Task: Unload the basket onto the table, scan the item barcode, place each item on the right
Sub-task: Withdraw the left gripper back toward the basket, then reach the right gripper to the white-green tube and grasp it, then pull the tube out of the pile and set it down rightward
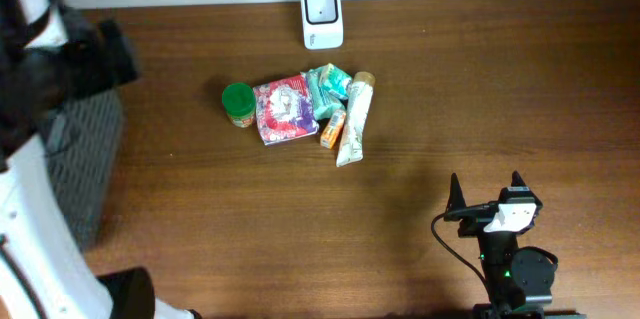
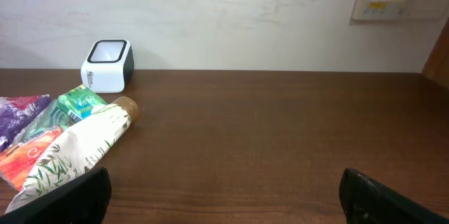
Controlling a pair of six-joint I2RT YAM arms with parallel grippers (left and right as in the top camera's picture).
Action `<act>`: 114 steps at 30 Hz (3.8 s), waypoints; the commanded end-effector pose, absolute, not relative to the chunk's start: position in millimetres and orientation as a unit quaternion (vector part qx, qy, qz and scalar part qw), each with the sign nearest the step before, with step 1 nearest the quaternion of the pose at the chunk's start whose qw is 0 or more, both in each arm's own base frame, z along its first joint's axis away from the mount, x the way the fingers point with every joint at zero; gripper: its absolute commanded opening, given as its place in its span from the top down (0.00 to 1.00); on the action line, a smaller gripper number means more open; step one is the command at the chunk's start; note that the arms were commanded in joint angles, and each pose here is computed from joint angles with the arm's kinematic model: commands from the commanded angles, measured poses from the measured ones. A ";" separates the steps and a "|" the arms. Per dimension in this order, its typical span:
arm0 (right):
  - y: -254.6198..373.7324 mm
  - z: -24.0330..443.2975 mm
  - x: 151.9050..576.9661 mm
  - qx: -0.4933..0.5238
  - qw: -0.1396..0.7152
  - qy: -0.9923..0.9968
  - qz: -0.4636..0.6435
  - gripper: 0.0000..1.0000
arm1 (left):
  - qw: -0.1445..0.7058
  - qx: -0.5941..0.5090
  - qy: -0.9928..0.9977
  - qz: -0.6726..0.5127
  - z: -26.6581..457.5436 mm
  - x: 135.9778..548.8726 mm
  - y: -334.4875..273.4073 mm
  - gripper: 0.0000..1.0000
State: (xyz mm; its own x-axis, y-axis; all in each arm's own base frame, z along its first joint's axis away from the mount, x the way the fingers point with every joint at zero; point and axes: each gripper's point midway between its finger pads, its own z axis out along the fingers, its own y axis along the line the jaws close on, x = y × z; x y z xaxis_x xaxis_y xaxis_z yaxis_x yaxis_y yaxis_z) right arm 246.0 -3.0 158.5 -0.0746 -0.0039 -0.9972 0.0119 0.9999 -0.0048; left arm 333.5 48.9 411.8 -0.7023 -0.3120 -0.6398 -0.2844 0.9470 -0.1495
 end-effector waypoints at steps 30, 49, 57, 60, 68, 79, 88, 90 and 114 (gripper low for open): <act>90.8 255.1 205.5 -0.166 0.771 0.564 0.243 0.01 | 0.326 -0.299 0.897 0.006 397.3 308.1 121.0 0.01; 123.5 367.1 325.5 -0.221 0.428 0.811 0.332 0.01 | 0.326 -0.299 0.897 0.006 397.3 308.1 121.0 0.01; 150.1 274.3 365.1 -0.092 0.286 0.913 0.277 0.01 | 0.325 -0.299 0.897 0.006 397.1 308.0 121.0 0.01; 145.3 260.9 359.1 -0.076 0.257 0.941 0.207 0.01 | 0.326 -0.299 0.897 0.006 397.3 308.1 121.0 0.01; 157.0 233.6 369.8 -0.089 0.182 0.955 0.216 0.01 | 0.326 -0.299 0.897 0.006 397.3 308.1 121.0 0.01; 163.4 211.3 395.3 -0.055 0.187 0.955 0.225 0.01 | 0.326 -0.299 0.897 0.006 397.3 308.1 121.0 0.01; 170.7 121.2 420.1 0.022 0.093 0.971 0.218 0.01 | 0.326 -0.299 0.897 0.006 397.3 308.1 121.0 0.01; 165.0 103.4 417.9 0.029 0.074 0.977 0.196 0.01 | 0.326 -0.299 0.897 0.006 397.3 308.1 121.0 0.01; 187.1 12.6 427.4 0.066 0.052 0.991 0.106 0.37 | 0.326 -0.299 0.897 0.006 397.3 308.1 121.0 0.01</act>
